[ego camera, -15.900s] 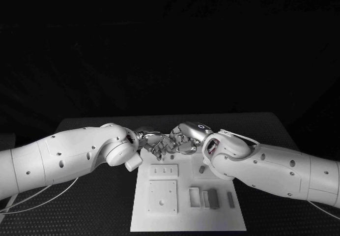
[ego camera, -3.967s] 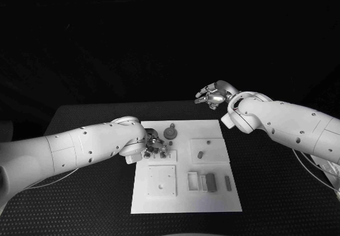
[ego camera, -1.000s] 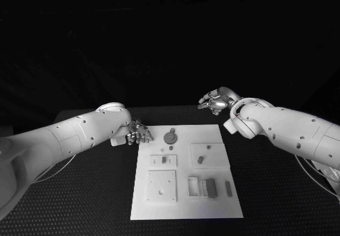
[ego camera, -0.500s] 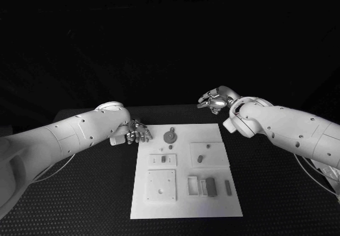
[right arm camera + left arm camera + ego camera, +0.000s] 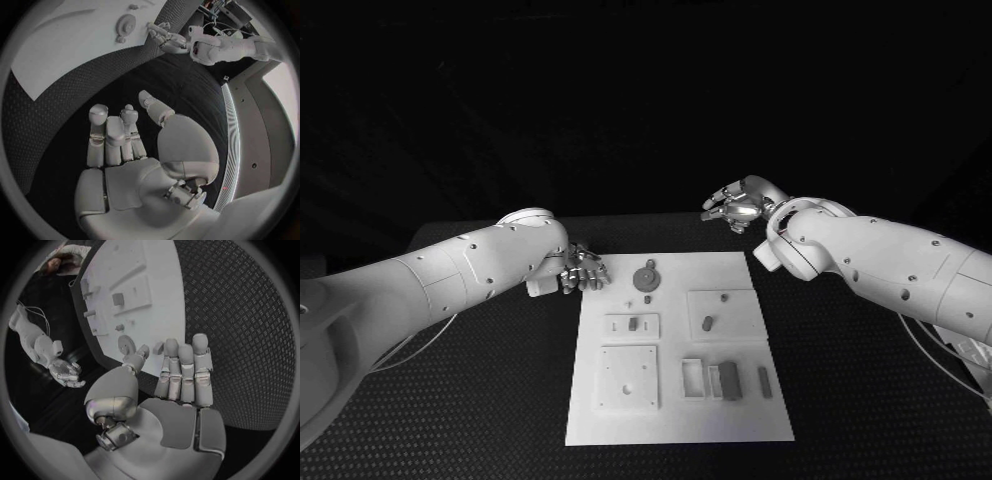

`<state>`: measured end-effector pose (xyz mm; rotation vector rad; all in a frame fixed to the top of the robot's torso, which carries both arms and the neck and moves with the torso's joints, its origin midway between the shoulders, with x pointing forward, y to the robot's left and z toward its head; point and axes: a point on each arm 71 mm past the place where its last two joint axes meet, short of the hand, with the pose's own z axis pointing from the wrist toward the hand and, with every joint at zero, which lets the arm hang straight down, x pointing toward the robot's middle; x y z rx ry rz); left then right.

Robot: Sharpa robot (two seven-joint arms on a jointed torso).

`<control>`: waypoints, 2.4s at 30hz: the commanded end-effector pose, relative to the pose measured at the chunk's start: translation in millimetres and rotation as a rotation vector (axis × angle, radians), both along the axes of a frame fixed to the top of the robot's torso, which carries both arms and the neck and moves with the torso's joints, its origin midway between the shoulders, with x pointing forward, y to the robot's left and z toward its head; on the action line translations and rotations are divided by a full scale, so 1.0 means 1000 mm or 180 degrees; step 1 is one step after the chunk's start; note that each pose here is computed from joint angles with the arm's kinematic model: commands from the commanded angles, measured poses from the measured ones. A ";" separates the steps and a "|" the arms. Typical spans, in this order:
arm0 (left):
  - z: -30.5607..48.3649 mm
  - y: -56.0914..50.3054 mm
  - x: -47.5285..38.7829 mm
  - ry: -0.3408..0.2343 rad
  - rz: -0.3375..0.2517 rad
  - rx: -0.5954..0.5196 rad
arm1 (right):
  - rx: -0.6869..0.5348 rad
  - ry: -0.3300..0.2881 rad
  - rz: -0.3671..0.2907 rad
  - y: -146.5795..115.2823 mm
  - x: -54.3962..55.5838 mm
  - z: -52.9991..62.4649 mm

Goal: Assemble the parts on the task board

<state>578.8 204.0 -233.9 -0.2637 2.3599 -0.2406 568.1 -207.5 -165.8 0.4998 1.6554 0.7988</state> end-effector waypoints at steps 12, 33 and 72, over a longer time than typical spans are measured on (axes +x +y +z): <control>-0.0011 -0.008 -0.0027 0.0012 -0.0038 -0.0116 | -0.0013 0.0051 0.0060 0.003 0.000 -0.002; 0.0002 -0.006 -0.0028 -0.0034 0.0081 -0.0301 | -0.0019 0.0068 0.0058 0.003 0.000 -0.004; 0.0086 -0.008 -0.0688 0.0066 -0.0192 -0.0261 | -0.0031 0.0086 0.0031 -0.005 -0.001 -0.005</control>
